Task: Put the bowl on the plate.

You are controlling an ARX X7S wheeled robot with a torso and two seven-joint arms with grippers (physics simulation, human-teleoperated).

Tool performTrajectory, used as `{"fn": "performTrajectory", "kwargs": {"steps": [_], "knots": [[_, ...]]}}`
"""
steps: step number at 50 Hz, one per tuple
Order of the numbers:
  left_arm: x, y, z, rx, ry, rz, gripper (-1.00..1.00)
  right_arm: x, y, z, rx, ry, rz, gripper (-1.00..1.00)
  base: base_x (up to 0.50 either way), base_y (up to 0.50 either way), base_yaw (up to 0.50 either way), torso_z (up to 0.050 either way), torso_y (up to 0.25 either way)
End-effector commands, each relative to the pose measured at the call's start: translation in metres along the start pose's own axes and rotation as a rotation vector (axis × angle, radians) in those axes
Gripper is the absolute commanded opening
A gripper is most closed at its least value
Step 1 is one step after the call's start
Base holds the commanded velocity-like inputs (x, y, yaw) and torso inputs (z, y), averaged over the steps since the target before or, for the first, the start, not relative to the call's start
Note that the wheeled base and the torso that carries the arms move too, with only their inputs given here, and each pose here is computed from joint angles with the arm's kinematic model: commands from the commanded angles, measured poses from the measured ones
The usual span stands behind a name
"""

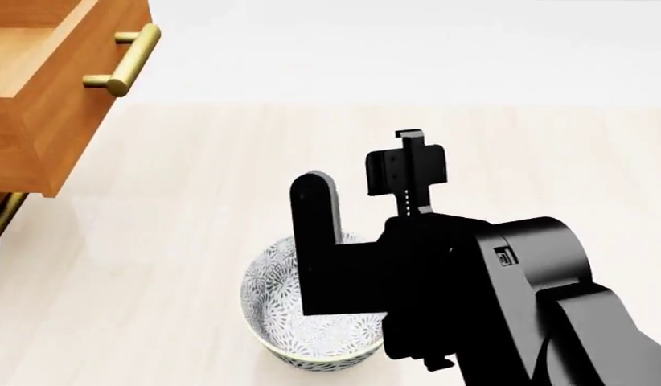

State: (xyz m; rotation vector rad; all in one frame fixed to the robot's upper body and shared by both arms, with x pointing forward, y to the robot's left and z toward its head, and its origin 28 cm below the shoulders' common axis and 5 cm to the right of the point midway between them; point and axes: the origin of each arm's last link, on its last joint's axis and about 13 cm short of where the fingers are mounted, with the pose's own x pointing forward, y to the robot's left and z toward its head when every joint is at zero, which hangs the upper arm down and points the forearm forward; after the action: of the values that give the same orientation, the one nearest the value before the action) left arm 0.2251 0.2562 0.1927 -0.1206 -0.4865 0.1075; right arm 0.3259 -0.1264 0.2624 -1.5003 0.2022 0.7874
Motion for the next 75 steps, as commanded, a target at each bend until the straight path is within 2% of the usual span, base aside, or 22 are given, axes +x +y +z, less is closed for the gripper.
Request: {"fn": "performTrajectory", "kwargs": {"steps": [1, 29, 56, 75], "knots": [[-0.001, 0.000, -0.001, 0.001, 0.002, -0.002, 1.00, 0.015, 0.010, 0.009, 0.011, -0.073, 0.042, 1.00, 0.00, 0.00, 0.00, 0.000, 0.000], [-0.002, 0.001, 0.000, 0.008, 0.003, -0.001, 1.00, 0.036, 0.052, 0.016, 0.091, -0.167, 0.205, 1.00, 0.00, 0.00, 0.00, 0.000, 0.000], [-0.002, 0.000, -0.002, 0.010, 0.006, -0.003, 1.00, 0.077, 0.066, -0.010, 0.210, -0.113, 0.188, 1.00, 0.00, 0.00, 0.00, 0.000, 0.000], [-0.001, 0.000, -0.002, 0.007, 0.005, 0.000, 1.00, 0.096, 0.077, -0.009, 0.221, -0.129, 0.199, 1.00, 0.00, 0.00, 0.00, 0.000, 0.000]]}}
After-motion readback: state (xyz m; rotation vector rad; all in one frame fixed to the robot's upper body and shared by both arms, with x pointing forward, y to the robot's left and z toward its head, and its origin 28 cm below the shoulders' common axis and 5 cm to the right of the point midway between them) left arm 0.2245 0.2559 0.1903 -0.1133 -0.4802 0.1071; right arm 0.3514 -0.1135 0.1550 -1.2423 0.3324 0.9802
